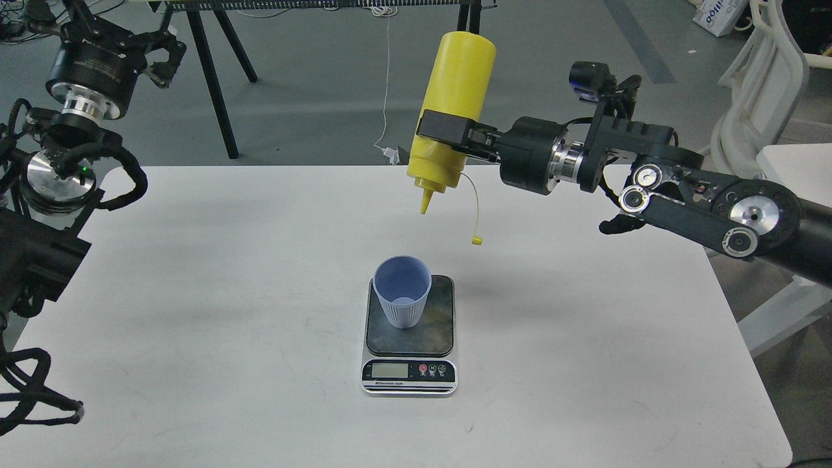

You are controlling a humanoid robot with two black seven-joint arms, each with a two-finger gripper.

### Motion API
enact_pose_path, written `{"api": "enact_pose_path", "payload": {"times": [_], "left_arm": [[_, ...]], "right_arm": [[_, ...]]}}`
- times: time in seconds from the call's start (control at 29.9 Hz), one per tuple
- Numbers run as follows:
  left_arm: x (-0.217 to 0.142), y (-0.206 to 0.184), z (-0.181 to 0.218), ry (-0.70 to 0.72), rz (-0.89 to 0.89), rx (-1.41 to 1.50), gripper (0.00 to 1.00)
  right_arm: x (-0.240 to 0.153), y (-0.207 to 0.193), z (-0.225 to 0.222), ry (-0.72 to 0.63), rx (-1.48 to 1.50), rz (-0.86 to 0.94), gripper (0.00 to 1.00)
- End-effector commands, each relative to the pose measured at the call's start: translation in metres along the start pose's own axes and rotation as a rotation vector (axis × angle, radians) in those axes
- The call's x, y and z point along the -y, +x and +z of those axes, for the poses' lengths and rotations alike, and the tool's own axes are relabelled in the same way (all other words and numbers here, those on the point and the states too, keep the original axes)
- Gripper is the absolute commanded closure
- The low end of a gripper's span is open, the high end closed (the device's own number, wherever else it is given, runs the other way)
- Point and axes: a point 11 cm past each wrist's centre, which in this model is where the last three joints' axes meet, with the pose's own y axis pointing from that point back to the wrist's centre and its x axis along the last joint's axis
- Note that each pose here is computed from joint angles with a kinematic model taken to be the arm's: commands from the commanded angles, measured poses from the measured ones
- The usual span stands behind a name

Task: Pour seasoning into cup on scale with both arms
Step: 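Tilt the bottle nozzle-down over the cup and squeeze sauce in, then raise the bottle upright and move it back toward its spot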

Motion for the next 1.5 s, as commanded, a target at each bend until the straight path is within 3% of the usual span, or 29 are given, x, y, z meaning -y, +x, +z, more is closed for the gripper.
{"api": "enact_pose_path", "payload": {"times": [0.0, 0.5, 0.87, 1.3, 1.47], "left_arm": [[-0.001, 0.001, 0.001, 0.0, -0.006, 0.001, 0.0], [-0.001, 0.0, 0.001, 0.001, -0.008, 0.002, 0.0], [-0.001, 0.0, 0.003, 0.006, -0.009, 0.007, 0.0], [0.001, -0.003, -0.001, 0.024, -0.011, 0.021, 0.0], [0.002, -0.006, -0.001, 0.024, -0.02, 0.02, 0.0]], "right_arm": [[0.014, -0.02, 0.004, -0.024, -0.135, -0.05, 0.83], [0.044, -0.053, 0.008, -0.039, -0.267, -0.082, 0.85], [0.023, -0.041, 0.014, -0.052, -0.23, -0.075, 0.84], [-0.063, -0.013, 0.046, -0.064, 0.411, 0.115, 0.84], [-0.1, -0.006, 0.056, 0.046, 0.796, 0.209, 0.84]]}}
